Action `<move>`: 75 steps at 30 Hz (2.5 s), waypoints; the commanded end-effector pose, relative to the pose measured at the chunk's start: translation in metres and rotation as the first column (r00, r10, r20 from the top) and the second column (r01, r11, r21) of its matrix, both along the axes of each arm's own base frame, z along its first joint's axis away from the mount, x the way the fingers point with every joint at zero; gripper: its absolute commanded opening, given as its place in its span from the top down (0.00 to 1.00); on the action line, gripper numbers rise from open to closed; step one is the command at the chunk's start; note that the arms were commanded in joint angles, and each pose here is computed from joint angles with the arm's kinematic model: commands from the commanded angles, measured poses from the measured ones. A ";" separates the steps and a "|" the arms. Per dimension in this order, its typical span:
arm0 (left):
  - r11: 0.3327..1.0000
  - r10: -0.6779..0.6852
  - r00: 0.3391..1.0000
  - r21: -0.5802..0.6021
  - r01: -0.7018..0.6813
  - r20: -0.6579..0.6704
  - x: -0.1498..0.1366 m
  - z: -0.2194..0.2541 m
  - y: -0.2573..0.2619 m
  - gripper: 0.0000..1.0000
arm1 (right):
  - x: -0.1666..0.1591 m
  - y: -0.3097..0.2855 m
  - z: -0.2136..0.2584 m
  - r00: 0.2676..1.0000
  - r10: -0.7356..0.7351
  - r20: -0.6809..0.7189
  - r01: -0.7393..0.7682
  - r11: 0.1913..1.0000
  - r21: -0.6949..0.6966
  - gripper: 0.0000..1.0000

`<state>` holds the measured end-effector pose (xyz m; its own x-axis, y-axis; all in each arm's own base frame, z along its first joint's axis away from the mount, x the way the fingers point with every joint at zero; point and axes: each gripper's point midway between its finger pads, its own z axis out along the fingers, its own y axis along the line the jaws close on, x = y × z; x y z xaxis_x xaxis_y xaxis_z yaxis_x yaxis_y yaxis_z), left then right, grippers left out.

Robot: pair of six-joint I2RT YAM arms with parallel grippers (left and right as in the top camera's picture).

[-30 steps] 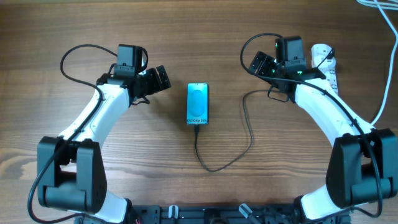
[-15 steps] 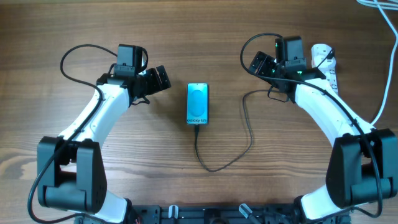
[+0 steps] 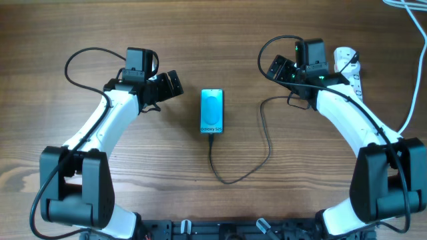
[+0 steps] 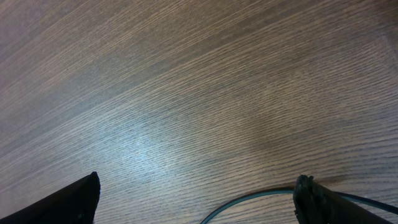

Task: Plug charger to phone and switch on socket
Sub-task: 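Raise the left gripper away from the phone and hold still, then move the right gripper over the white power strip switches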

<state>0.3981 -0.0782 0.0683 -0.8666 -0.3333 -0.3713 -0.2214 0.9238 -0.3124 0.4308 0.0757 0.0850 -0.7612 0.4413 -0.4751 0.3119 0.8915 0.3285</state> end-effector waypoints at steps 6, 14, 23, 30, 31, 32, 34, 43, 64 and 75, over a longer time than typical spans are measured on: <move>1.000 0.004 1.000 0.013 -0.004 0.013 0.002 0.004 0.003 0.00 | 0.002 -0.002 0.003 1.000 -0.012 0.010 0.012 1.000 -0.010 0.00; 1.000 0.004 1.000 0.013 -0.004 0.013 0.002 0.004 0.003 0.00 | 0.002 -0.002 0.003 1.000 -0.012 0.010 0.012 1.000 -0.010 0.00; 1.000 0.004 1.000 0.013 -0.004 0.013 0.002 0.004 0.003 0.00 | -0.021 0.060 0.032 0.964 0.266 -0.001 -0.256 0.926 0.276 0.00; 1.000 0.004 1.000 0.013 -0.004 0.013 0.002 0.004 0.003 0.00 | -0.020 -0.016 0.139 0.992 0.059 0.115 -0.053 0.997 -0.059 0.00; 1.000 0.004 1.000 0.013 -0.004 0.013 0.002 0.004 0.003 0.00 | -0.020 -0.038 0.139 0.993 -0.016 0.119 0.031 0.991 -0.131 0.00; 1.000 0.004 1.000 0.013 -0.004 0.013 0.002 0.004 0.003 0.00 | -0.021 -0.053 0.139 0.991 -0.067 0.118 0.087 0.981 -0.171 0.00; 1.000 0.004 1.000 0.013 -0.004 0.013 0.002 0.004 0.003 0.00 | -0.022 -0.095 0.143 0.951 -0.271 0.151 0.298 0.934 -0.196 0.00; 1.000 0.004 1.000 0.013 -0.004 0.013 0.002 0.004 0.003 0.00 | -0.057 -0.231 0.128 0.745 -0.657 0.115 0.667 0.731 -0.143 0.00; 1.000 0.004 1.000 0.012 -0.004 0.013 0.002 0.004 0.003 0.00 | -0.078 -0.285 -0.038 0.585 -0.761 -0.280 0.725 0.645 -0.242 0.00; 1.000 0.004 1.000 0.013 -0.004 0.013 0.002 0.004 0.003 0.00 | -0.040 -0.262 -0.055 0.827 -0.495 -0.266 0.483 0.868 -0.115 0.00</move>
